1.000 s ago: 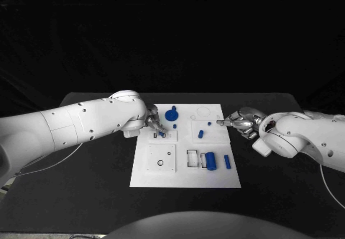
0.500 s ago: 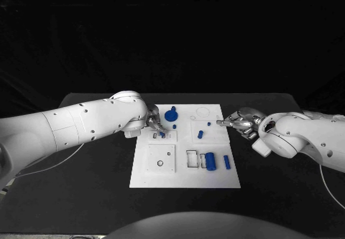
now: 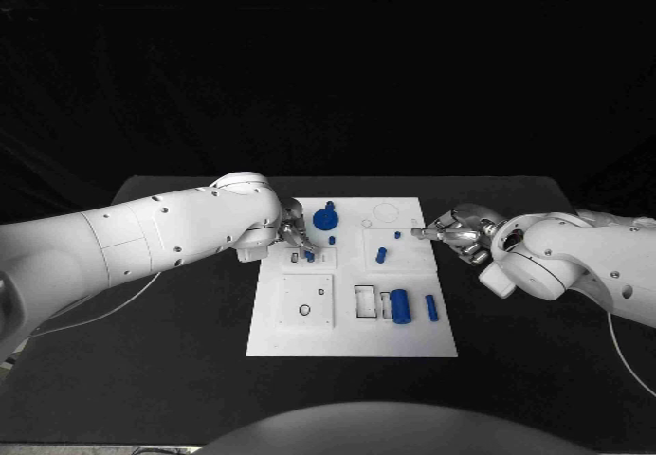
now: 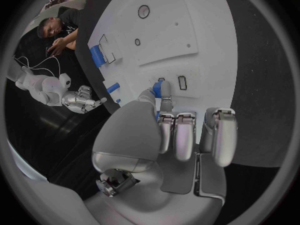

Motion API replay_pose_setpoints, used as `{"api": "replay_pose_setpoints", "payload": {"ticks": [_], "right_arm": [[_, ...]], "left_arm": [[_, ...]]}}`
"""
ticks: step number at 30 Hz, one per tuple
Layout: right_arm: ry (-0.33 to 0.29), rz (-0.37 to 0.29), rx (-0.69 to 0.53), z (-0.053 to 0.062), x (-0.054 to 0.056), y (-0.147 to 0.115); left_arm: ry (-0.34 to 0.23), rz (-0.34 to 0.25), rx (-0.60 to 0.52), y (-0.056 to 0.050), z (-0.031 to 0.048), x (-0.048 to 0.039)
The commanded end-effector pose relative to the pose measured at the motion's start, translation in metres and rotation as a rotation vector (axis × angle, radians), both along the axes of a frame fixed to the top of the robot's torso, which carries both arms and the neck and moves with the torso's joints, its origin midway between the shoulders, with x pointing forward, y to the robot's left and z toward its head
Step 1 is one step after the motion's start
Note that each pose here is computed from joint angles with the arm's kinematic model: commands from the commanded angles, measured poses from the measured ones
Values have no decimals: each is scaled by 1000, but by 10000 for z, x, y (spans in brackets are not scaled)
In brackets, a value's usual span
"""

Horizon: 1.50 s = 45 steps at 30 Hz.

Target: Assemble the parts on the task board

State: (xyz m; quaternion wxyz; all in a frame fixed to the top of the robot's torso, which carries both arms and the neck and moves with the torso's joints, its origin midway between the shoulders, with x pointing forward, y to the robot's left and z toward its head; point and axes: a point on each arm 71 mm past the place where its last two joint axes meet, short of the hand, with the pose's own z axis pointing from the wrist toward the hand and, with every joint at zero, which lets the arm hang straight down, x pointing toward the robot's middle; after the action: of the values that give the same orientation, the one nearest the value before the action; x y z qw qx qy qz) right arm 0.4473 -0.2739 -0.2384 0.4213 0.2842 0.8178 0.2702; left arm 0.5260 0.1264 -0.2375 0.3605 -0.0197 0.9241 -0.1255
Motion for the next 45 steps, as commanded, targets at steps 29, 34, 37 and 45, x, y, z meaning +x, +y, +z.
{"api": "replay_pose_setpoints", "payload": {"ticks": [29,34,37,45], "right_arm": [[9,14,-2,-28,-8,21],[10,14,-2,-30,-7,21],[9,13,-2,-30,-7,20],[9,11,-3,-30,-7,15]], "left_arm": [[15,-24,8,-39,-68,-25],[3,-21,5,-31,-64,-21],[0,-21,4,-28,-62,-20],[-2,-24,2,-26,-60,-25]]}}
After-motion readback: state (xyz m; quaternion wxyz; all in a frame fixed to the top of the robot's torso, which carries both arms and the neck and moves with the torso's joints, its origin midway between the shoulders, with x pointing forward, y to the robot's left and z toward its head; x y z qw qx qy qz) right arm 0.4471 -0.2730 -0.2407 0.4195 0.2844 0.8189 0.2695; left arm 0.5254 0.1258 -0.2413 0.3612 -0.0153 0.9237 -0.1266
